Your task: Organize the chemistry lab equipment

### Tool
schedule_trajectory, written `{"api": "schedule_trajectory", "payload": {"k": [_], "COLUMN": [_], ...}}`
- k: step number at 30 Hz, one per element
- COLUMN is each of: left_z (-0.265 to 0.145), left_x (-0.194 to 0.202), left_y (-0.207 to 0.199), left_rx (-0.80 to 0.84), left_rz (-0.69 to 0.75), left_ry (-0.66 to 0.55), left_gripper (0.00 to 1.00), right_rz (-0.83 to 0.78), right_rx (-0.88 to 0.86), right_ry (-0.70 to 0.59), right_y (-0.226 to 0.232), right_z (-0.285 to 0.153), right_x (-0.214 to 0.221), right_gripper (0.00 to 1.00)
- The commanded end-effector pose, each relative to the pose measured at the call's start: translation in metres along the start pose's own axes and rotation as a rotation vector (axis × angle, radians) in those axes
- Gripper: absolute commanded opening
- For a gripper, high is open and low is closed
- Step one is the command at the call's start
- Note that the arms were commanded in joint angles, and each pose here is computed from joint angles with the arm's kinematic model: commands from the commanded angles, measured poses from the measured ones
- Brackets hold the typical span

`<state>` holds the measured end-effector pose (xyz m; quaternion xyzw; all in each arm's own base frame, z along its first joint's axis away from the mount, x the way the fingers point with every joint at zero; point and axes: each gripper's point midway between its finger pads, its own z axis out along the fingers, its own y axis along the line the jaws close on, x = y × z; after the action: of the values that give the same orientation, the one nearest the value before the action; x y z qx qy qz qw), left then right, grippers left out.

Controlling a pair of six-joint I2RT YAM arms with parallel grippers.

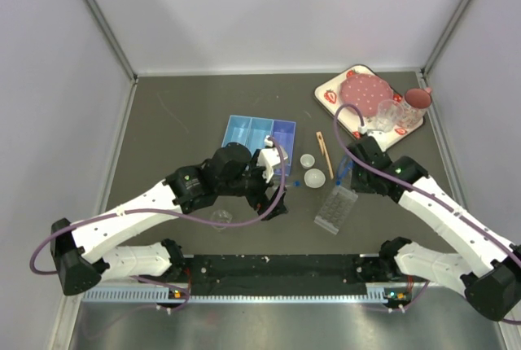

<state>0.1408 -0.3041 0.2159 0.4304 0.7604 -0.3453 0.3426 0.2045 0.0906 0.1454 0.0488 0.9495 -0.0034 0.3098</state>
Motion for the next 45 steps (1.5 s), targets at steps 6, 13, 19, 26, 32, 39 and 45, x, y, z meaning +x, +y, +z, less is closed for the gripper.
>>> {"api": "schedule_trajectory", "payload": {"k": [6,13,19,26,32,39,45], "left_z": [0.000,0.000,-0.002,-0.002,-0.001,-0.001,0.000], "left_x": [-0.002,0.001,0.000,0.001,0.002,0.003,0.004], "left_y": [0.001,0.002,0.001,0.002,0.002,0.003,0.003], "left_rx": [-0.001,-0.003,-0.003,-0.005,-0.005,-0.007,-0.008], "left_rz": [0.021,0.018,0.018,0.021,0.021,0.021,0.020], "left_ry": [-0.027,-0.023,-0.030,-0.029,-0.025,-0.023,-0.019], "left_gripper": [0.98,0.98,0.98,0.98,0.98,0.98,0.98], "right_rz": [0.061,0.059,0.049,0.037,0.026,-0.015,-0.035], "right_rx": [-0.026,-0.053,-0.045,-0.037,-0.035,-0.008,0.007], "right_ry": [-0.039,-0.028,-0.019,-0.015,-0.013,-0.011,-0.012], "right_y": [0.008,0.018,0.019,0.019,0.020,0.015,0.011], "right_z": [0.015,0.024,0.032,0.040,0.046,0.051,0.053], "right_x": [-0.007,-0.007,-0.004,-0.001,0.000,0.003,0.003], "right_gripper": [0.00,0.00,0.00,0.00,0.00,0.00,0.00]}}
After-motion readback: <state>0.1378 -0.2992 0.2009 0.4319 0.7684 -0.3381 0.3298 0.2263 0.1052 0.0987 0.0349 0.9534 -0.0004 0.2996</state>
